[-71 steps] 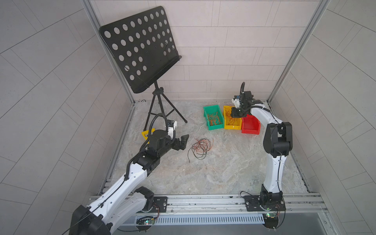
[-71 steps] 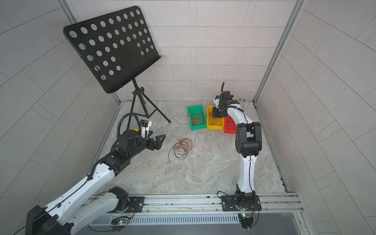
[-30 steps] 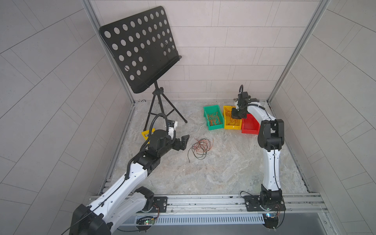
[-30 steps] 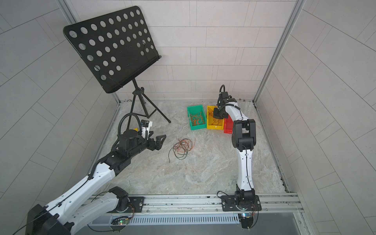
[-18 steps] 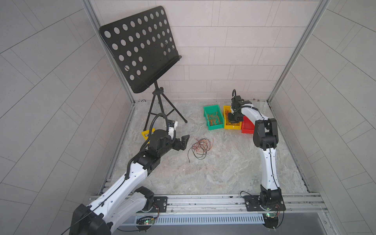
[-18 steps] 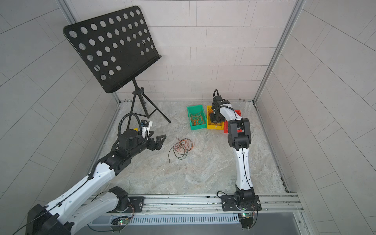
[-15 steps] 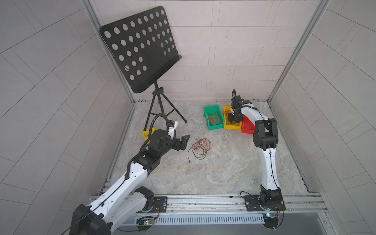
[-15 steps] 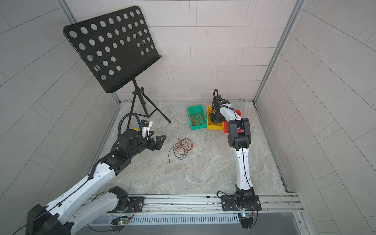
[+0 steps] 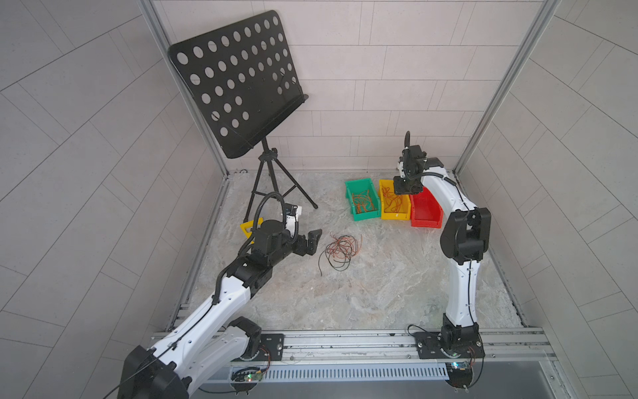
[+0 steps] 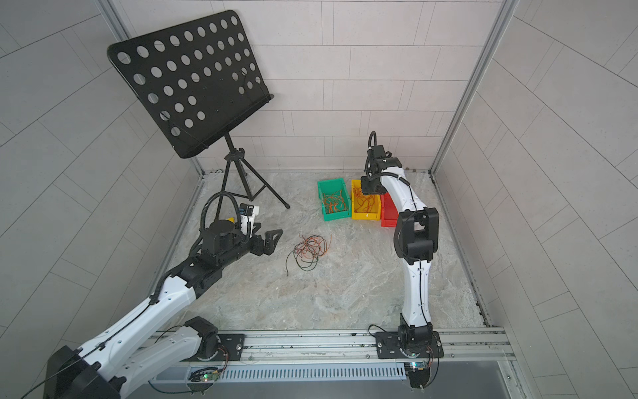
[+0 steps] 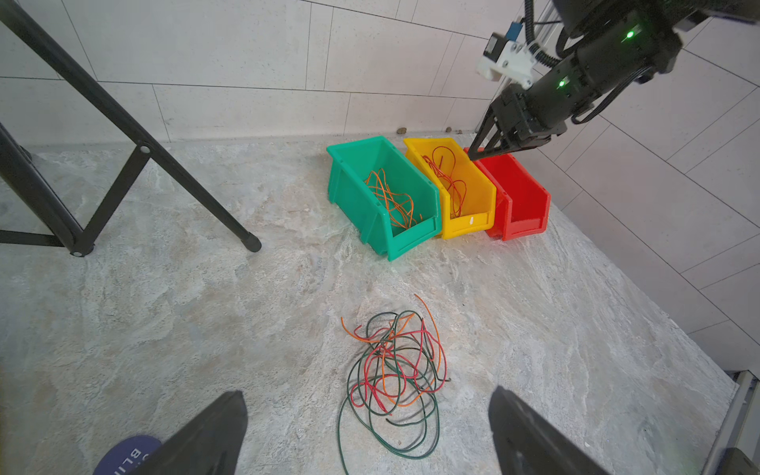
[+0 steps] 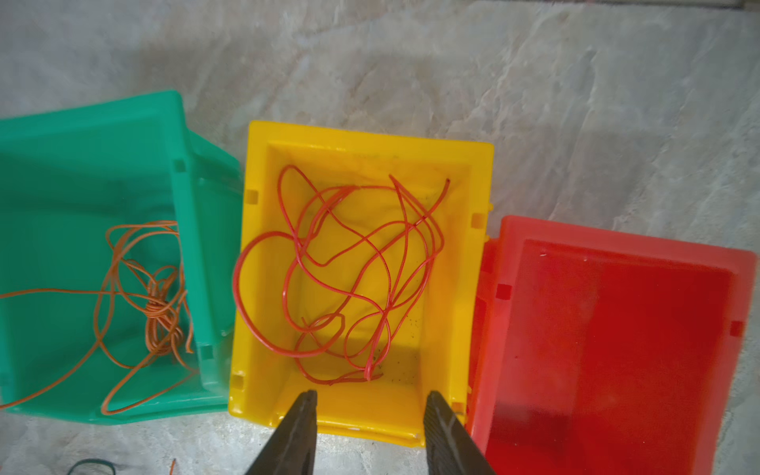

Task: Untangle and sort cables by color
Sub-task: Place the cable in the bin.

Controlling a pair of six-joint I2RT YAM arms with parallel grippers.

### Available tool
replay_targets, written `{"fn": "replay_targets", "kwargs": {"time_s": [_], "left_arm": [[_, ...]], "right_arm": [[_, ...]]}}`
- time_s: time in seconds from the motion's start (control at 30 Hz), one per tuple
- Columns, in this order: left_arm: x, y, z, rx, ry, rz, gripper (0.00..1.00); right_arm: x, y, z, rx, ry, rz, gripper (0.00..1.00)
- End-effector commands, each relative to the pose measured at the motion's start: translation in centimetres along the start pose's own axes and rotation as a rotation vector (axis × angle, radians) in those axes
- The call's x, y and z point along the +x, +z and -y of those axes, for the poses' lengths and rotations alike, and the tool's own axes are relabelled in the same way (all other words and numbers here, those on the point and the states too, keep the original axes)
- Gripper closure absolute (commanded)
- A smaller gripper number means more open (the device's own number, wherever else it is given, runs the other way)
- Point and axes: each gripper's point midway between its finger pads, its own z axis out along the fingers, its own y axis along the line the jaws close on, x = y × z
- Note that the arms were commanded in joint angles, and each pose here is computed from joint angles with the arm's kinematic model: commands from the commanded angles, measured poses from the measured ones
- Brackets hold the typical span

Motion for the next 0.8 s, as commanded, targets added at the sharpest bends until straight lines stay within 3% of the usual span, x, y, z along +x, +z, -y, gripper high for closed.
{"fn": "replay_targets", "kwargs": {"time_s": [0.0, 0.07, 0.2, 0.33, 0.5, 0.6, 0.77], "left_arm": [[-0.2, 0.8, 0.3, 0.025, -0.027, 0.005, 0.01], [0.9, 1.8, 0.2, 0.038, -0.063, -0.032, 0.01], [3.8, 3.9, -0.2, 0.044, -0.127, -0.133, 0.01], [6.1, 5.7, -0.5, 0.049, -0.172, -0.204, 0.01], [8.4, 6.8, -0.7, 0.053, -0.2, -0.28, 0.03], [9.2, 7.0, -0.8, 0.051, -0.211, -0.3, 0.03], [9.6, 6.8, -1.0, 0.045, -0.217, -0.298, 0.04]], "right_arm": [[0.4, -3.3, -0.3, -0.011, -0.014, 0.004, 0.52], [0.2, -5.4, -1.4, -0.069, -0.024, 0.051, 0.49], [1.3, -10.1, -6.5, -0.324, -0.057, 0.195, 0.4], [6.0, -11.7, -12.5, -0.545, -0.119, 0.243, 0.32], [13.2, -9.7, -19.7, -0.707, -0.248, 0.175, 0.29], [16.4, -6.9, -21.4, -0.668, -0.329, 0.072, 0.29], [18.7, -2.8, -22.0, -0.599, -0.376, -0.021, 0.31]]}}
